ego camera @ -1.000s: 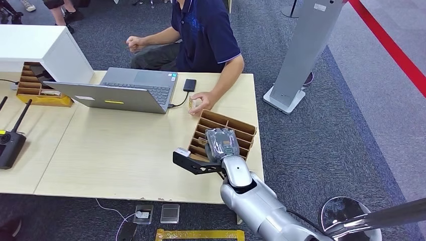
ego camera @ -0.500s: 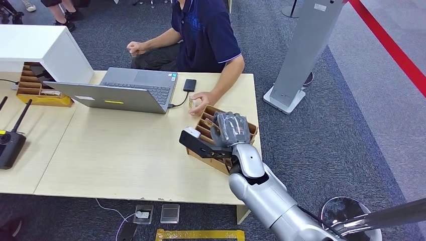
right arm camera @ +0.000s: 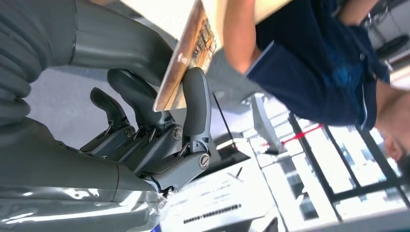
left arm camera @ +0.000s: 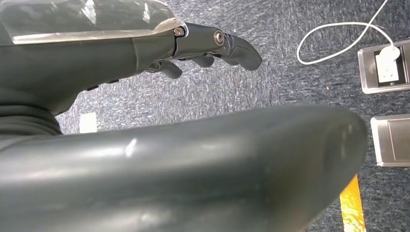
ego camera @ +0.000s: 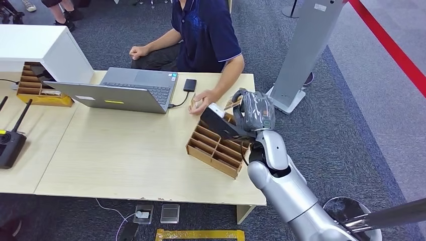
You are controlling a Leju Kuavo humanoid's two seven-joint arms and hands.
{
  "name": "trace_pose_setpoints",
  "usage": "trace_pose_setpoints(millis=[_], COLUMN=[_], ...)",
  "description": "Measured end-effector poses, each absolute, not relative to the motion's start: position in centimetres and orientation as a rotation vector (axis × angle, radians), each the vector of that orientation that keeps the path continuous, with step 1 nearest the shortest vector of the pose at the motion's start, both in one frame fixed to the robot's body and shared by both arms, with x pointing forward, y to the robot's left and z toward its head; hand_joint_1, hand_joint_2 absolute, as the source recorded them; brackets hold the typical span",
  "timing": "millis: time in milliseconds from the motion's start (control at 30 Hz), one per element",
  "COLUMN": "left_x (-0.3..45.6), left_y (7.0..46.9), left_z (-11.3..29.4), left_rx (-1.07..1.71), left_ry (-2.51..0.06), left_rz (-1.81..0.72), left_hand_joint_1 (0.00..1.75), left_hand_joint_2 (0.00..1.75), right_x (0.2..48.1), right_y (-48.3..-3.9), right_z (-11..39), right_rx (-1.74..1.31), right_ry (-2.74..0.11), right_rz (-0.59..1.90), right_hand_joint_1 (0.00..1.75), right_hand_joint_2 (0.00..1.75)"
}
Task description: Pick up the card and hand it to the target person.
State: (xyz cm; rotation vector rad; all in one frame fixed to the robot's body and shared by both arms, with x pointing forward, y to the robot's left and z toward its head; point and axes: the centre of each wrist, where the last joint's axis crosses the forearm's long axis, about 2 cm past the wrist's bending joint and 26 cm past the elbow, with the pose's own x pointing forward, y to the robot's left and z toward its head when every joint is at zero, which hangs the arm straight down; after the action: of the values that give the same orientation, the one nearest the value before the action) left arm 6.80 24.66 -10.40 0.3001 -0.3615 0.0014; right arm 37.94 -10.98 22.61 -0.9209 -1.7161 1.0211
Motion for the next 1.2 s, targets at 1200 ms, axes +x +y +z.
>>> trace_pose_setpoints(millis=[1200], left_x=[7.0], left_y=[25.5], left_z=[-10.4], left_rx=[0.355], left_ry=[-0.348], left_rz=[-0.026], left_hand_joint_1=[0.00], left_hand_joint_2=[0.00], right_x=[43.8], right_y=[-11.5], right_z=[21.5], right_rx=[-0.096], right_ry=[-1.608], right_rz=[0.632], right_hand_joint_1=[1.68], right_hand_joint_2=[1.75])
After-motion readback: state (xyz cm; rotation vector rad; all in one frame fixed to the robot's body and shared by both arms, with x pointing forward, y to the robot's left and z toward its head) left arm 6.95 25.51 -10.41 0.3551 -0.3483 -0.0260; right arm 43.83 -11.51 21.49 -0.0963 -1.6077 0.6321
